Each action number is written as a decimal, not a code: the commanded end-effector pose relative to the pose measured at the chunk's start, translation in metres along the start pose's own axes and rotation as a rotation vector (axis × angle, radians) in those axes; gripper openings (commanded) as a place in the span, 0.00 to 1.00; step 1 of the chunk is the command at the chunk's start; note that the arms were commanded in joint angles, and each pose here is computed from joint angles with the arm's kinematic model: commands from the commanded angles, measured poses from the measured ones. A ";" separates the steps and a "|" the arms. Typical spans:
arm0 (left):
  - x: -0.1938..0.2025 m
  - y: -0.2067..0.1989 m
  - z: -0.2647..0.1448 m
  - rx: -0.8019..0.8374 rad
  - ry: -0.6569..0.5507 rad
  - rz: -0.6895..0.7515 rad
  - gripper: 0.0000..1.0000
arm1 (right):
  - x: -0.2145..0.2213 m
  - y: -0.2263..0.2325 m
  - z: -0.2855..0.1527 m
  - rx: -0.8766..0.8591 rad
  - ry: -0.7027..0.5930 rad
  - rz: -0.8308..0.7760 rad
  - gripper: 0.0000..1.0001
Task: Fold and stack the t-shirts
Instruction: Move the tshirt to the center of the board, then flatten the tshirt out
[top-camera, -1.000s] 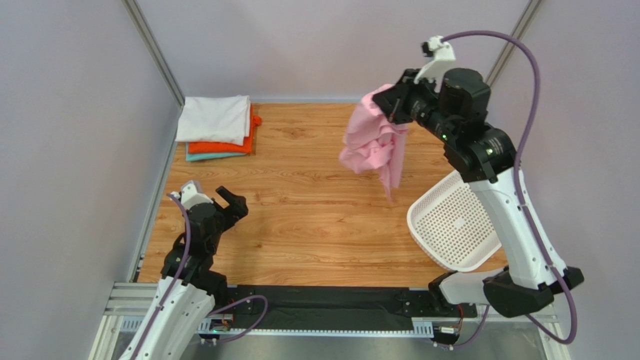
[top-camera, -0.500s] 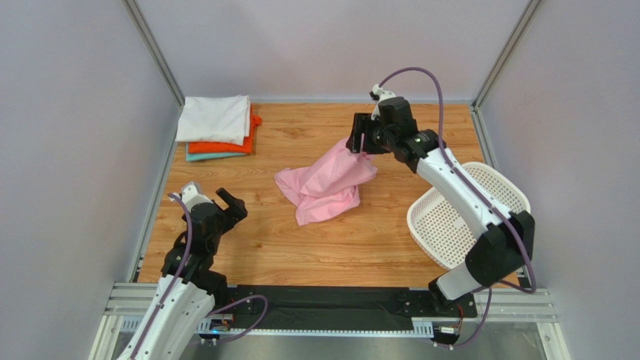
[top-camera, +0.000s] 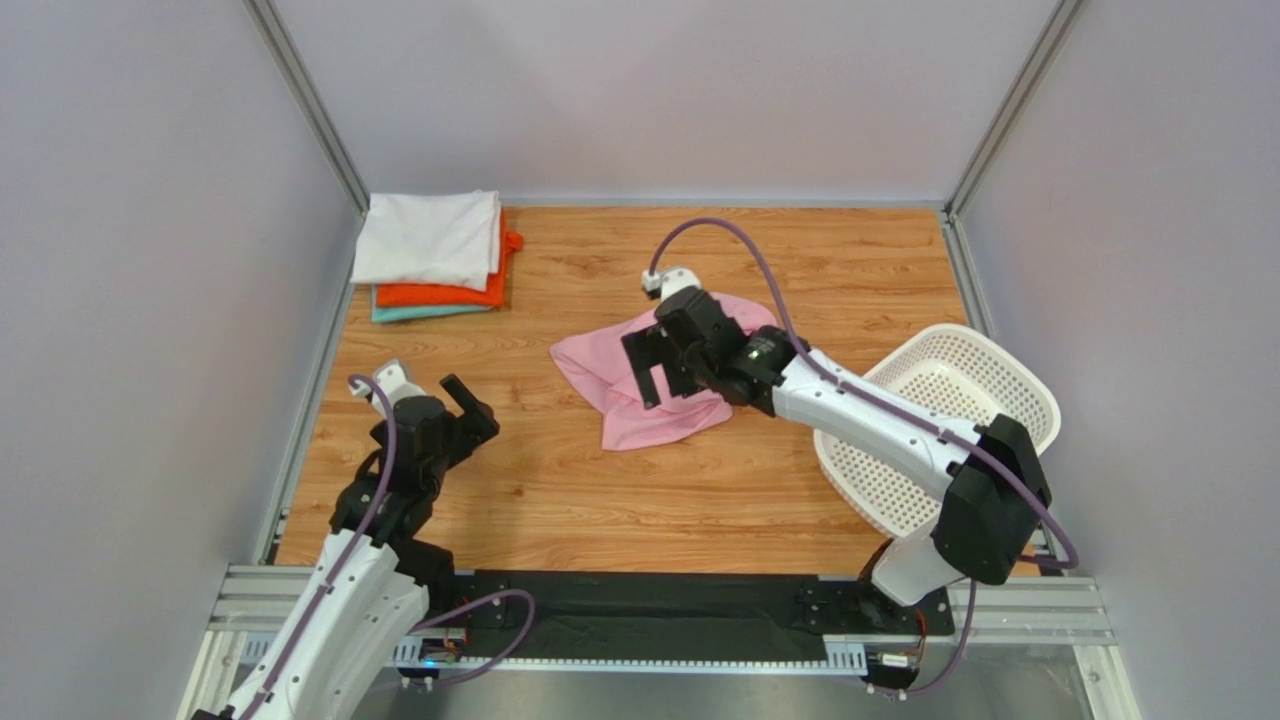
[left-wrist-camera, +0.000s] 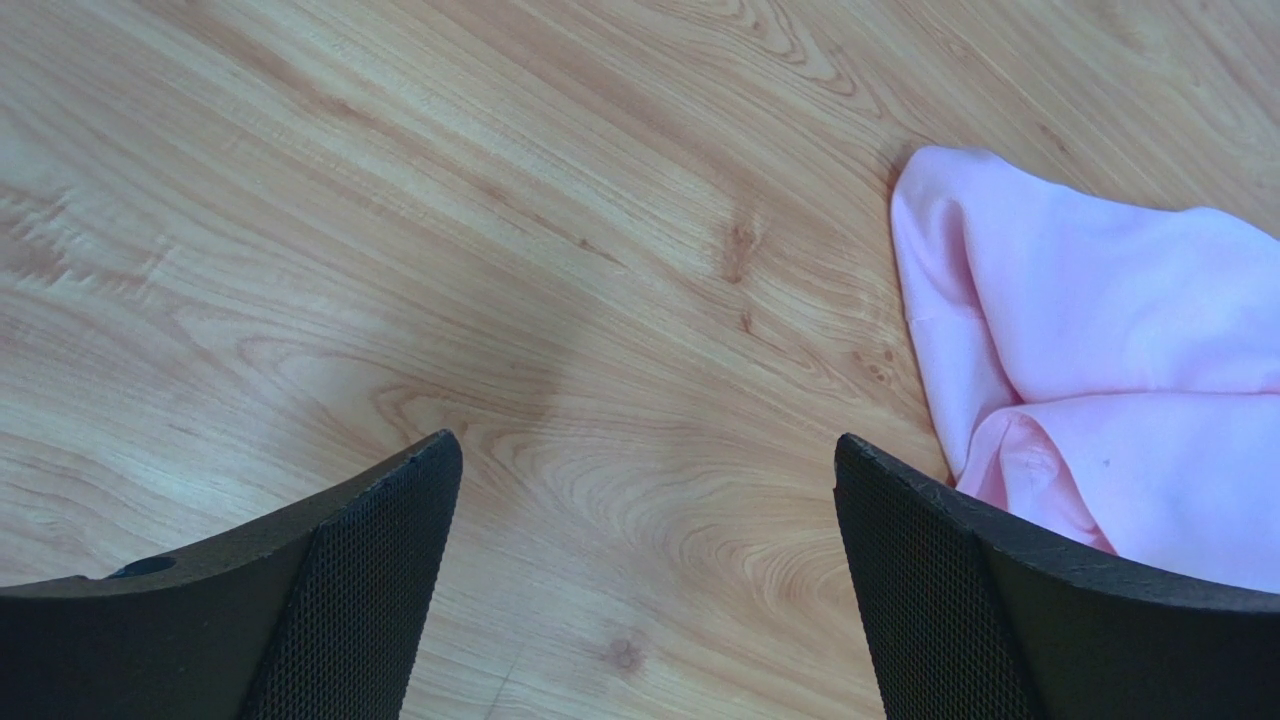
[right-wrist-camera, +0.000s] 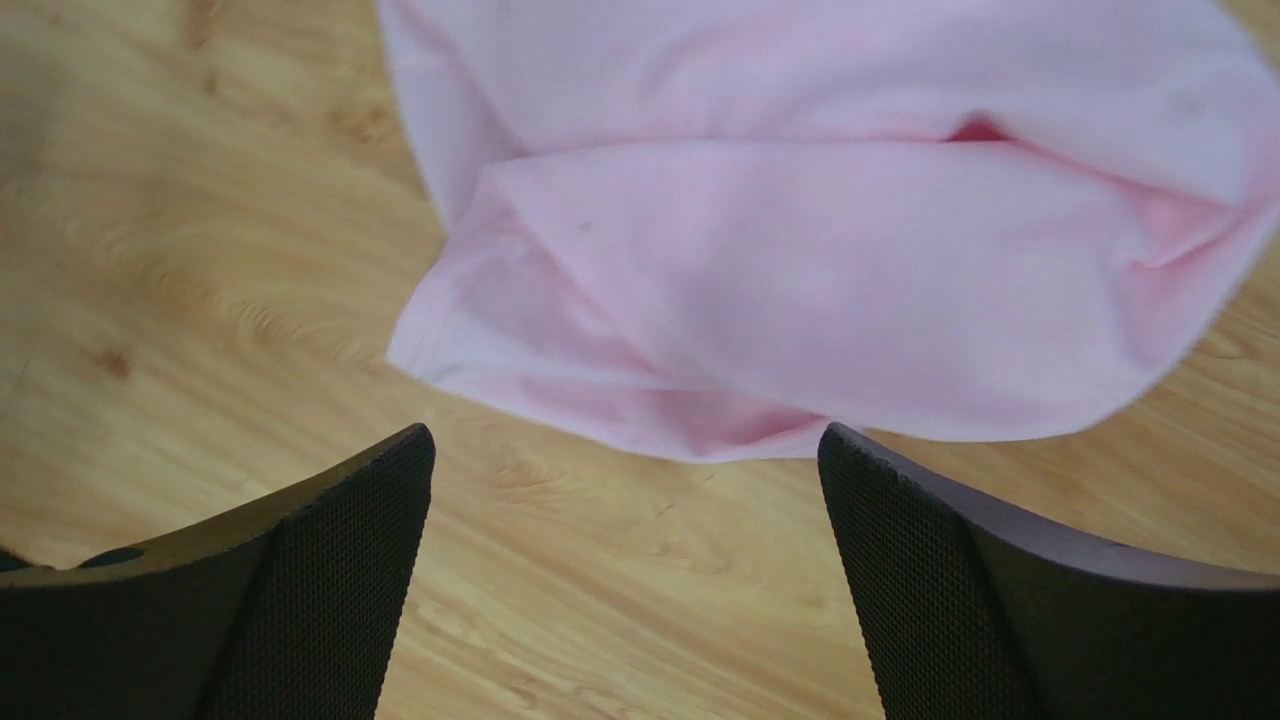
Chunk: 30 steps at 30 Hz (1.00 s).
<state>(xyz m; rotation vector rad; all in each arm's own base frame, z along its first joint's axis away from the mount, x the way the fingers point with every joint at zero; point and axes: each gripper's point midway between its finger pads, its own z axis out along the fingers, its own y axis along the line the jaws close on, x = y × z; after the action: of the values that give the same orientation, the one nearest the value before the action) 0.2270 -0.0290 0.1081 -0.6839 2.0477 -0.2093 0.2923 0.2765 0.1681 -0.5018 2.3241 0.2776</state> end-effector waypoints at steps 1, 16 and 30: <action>-0.017 -0.014 -0.005 0.036 -0.036 -0.028 1.00 | 0.028 0.045 0.020 -0.069 0.020 0.042 0.99; -0.016 -0.012 -0.008 0.038 -0.040 -0.031 1.00 | 0.079 0.104 0.097 0.025 0.117 0.025 0.73; -0.016 -0.013 -0.008 0.043 -0.035 -0.023 1.00 | 0.055 0.078 0.086 0.161 0.021 0.022 0.00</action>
<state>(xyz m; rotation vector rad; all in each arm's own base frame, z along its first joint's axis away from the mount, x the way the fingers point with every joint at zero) 0.2272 -0.0293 0.1120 -0.6849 2.0334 -0.2200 0.2574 0.3626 0.0246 -0.4846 2.4694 0.0893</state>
